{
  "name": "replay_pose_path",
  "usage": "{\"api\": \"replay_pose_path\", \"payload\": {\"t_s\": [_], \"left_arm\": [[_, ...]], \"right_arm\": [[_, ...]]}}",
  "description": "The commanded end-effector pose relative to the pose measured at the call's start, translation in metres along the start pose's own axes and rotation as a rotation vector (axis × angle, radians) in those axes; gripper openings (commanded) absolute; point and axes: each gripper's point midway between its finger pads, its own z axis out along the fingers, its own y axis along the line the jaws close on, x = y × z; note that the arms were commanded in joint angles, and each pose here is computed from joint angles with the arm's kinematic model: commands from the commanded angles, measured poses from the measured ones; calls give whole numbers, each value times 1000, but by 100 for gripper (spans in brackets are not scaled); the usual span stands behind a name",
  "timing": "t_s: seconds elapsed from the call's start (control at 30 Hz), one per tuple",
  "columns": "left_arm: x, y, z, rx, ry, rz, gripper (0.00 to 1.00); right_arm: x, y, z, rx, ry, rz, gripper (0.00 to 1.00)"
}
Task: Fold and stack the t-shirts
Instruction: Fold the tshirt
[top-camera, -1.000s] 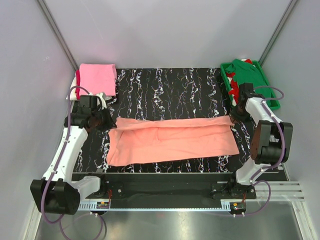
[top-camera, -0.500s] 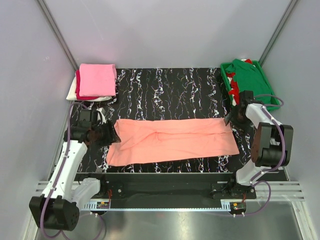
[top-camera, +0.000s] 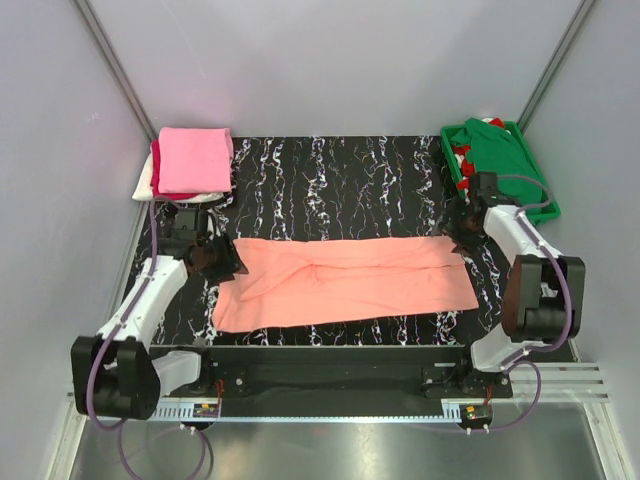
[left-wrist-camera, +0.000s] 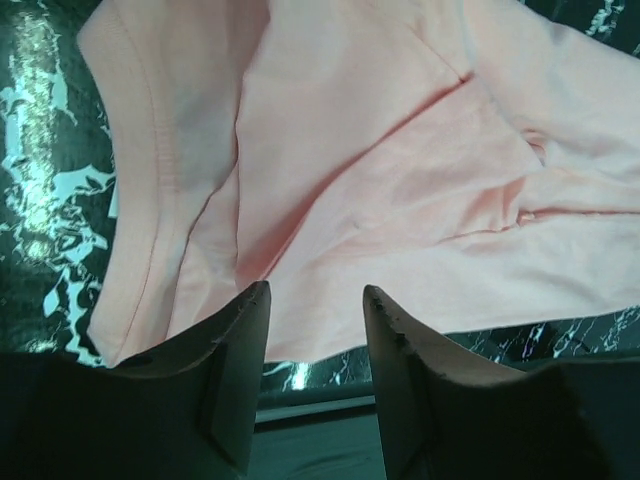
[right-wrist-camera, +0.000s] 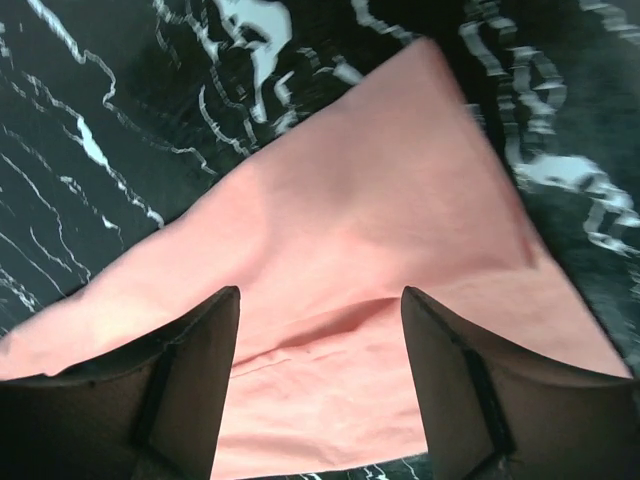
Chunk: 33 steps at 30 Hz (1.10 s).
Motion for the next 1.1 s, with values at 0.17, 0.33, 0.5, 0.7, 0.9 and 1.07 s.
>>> {"api": "replay_pose_path", "payload": {"t_s": [0.17, 0.33, 0.5, 0.7, 0.9, 1.07], "left_arm": [[-14, -10, 75, -20, 48, -35, 42], [-19, -3, 115, -95, 116, -44, 40], [-72, -24, 143, -122, 107, -6, 39], [-135, -63, 187, -135, 132, 59, 38], [-193, -204, 207, 184, 57, 269, 40], [-200, -266, 141, 373, -75, 356, 69]], "right_arm": [[38, 38, 54, -53, 134, -138, 68], [64, 15, 68, 13, 195, -144, 67], [110, 3, 53, 1, 262, -108, 67], [233, 39, 9, -178, 482, -91, 67], [309, 144, -82, -469, 654, -309, 75], [270, 145, -100, -385, 476, -392, 79]]}}
